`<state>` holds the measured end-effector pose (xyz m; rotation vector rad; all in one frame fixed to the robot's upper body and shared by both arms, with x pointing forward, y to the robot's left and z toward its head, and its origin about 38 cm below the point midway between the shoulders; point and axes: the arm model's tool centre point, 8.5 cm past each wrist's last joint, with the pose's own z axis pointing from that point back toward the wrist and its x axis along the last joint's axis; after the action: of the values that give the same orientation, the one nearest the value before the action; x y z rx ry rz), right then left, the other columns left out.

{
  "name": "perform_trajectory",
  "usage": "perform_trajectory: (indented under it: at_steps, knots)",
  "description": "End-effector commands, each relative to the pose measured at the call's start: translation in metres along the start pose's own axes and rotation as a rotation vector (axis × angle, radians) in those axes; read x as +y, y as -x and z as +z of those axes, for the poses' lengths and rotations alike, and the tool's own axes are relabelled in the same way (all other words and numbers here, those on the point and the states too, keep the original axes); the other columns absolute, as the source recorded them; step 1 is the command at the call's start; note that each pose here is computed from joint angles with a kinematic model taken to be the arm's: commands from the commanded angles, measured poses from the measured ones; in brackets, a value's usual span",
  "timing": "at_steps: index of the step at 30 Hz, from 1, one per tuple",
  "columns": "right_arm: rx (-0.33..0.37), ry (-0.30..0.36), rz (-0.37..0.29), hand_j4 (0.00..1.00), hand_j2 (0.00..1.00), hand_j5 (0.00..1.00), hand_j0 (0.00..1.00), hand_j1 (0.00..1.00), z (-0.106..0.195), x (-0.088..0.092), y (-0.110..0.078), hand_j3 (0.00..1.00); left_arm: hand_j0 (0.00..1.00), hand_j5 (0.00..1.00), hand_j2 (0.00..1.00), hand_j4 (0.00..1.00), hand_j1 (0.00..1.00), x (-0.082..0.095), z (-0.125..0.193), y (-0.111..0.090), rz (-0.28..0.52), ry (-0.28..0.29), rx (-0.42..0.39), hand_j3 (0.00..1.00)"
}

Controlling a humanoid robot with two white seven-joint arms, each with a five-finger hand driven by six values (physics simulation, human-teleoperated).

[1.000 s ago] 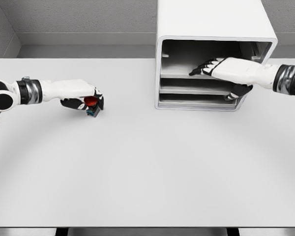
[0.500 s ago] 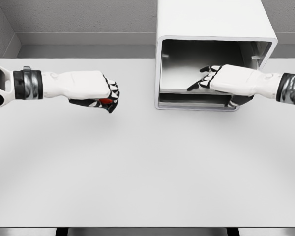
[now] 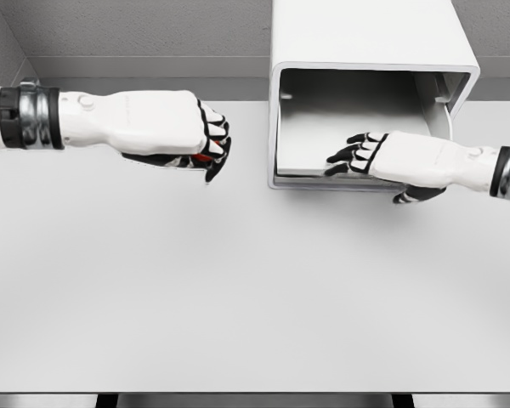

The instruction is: Slide open multi-storey tabletop storage cabinets and put open load switch and slide close multi-storey tabletop storage cabinets

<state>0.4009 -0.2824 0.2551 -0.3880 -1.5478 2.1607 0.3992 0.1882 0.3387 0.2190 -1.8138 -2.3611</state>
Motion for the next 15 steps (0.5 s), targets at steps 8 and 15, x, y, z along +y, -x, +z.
perform_trajectory:
  at_steps: [8, 15]
  knots:
    - [0.019, 0.029, 0.033, 1.0, 1.0, 1.0, 1.0, 1.0, 0.016, -0.014, -0.002, 1.0, 0.31, 0.31, 0.31, 0.31, 0.31, 0.022, -0.003, -0.005, -0.026, -0.041, -0.028, 0.31]
    - [0.061, 0.058, 0.013, 1.0, 1.0, 1.0, 1.0, 1.0, 0.034, -0.012, 0.003, 1.0, 0.31, 0.31, 0.31, 0.31, 0.31, 0.035, -0.02, -0.01, -0.05, -0.075, -0.072, 0.31]
